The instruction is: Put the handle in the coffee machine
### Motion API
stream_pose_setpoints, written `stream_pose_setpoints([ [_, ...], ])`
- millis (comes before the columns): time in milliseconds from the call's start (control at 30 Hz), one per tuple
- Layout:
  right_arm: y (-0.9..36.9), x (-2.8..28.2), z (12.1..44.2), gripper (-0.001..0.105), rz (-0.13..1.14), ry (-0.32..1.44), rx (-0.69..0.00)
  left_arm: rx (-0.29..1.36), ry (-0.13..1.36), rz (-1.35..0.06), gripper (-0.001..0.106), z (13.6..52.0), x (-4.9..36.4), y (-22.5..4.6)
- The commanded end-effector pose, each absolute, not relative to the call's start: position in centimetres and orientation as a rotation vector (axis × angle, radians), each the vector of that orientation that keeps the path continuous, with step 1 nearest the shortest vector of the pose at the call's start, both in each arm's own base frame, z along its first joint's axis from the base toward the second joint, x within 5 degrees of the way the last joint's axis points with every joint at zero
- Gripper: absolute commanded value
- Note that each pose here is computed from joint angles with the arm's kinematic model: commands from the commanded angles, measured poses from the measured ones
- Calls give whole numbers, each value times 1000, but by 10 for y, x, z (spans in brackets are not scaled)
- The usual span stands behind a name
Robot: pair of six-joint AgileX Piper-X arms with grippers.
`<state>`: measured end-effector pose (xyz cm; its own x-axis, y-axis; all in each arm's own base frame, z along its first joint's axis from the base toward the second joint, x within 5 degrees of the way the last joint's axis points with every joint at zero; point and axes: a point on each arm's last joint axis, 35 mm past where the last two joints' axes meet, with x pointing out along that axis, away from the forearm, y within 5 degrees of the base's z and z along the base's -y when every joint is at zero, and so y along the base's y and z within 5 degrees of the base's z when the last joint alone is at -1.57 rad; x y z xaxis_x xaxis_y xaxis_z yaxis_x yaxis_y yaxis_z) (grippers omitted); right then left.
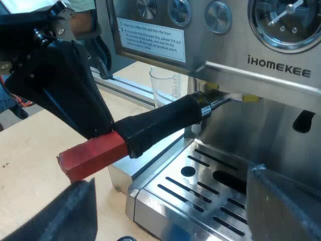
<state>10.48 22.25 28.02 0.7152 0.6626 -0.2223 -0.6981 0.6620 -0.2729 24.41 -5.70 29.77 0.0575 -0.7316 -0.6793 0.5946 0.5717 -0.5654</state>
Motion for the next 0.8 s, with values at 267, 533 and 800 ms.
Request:
stream_pose_setpoints([
  [267, 222, 105, 284, 64, 750, 96, -347, -188, 1058, -1030, 0, 311, 238, -64],
  [533, 222, 105, 284, 64, 750, 96, -347, -199, 1066, -1006, 0, 310, 238, -64],
  [800, 222, 105, 284, 64, 750, 96, -347, -150, 995, -992, 0, 323, 231, -62],
])
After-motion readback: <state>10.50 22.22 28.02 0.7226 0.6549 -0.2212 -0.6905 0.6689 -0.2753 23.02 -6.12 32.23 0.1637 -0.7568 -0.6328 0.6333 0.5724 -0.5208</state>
